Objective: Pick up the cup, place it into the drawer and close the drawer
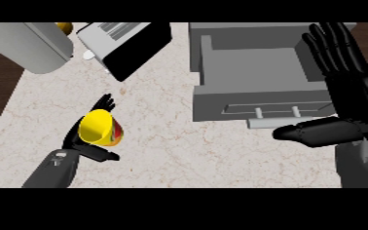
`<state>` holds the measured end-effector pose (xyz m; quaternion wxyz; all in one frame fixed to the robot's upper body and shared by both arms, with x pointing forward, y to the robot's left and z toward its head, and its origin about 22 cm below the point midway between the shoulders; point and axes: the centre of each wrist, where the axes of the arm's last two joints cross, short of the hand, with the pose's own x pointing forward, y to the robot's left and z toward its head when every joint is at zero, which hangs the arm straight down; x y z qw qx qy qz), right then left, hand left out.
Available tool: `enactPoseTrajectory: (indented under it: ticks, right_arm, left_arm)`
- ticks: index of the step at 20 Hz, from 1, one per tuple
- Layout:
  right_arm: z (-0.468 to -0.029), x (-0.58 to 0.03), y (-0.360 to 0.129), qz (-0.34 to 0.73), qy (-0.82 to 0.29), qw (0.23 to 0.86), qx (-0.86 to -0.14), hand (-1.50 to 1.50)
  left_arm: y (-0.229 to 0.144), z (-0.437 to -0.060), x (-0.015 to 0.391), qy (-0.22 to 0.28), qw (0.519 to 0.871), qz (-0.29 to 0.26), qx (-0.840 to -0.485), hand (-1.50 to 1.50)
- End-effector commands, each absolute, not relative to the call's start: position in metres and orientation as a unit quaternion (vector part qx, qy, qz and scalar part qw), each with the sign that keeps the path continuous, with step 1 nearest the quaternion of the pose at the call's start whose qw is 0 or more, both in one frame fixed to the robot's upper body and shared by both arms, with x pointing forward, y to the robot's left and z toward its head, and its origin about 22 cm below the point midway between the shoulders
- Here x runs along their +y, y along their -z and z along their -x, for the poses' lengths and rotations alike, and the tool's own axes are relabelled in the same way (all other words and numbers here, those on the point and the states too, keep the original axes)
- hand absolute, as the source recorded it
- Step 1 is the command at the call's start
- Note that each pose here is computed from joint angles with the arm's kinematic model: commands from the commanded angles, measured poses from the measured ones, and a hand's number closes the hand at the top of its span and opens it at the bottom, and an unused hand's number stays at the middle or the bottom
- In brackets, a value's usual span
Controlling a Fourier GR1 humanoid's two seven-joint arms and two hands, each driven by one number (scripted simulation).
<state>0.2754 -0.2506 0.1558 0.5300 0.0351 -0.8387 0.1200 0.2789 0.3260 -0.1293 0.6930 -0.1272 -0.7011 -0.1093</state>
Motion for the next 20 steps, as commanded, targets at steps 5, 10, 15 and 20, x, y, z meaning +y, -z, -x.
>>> enactPoseTrajectory:
  ticks: [5, 10, 15, 20]
  right_arm:
    - [-0.278, -0.254, -0.151, -0.020, -0.112, 0.537, -0.836, -1.50]
    - [-0.277, -0.268, -0.158, -0.027, -0.123, 0.531, -0.838, -1.50]
    - [-0.276, -0.262, -0.150, -0.030, -0.110, 0.537, -0.836, -1.50]
    - [-0.267, -0.268, -0.151, -0.018, -0.109, 0.532, -0.839, -1.50]
  left_arm:
    - [0.126, -0.284, 0.316, 0.093, 0.593, 0.207, -0.773, 1.50]
    - [0.121, -0.297, 0.301, 0.097, 0.545, 0.087, -0.828, 1.50]
    - [0.114, -0.306, 0.296, 0.000, 0.520, 0.111, -0.847, 1.50]
    - [0.125, -0.295, 0.287, -0.097, 0.496, 0.001, -0.863, 1.50]
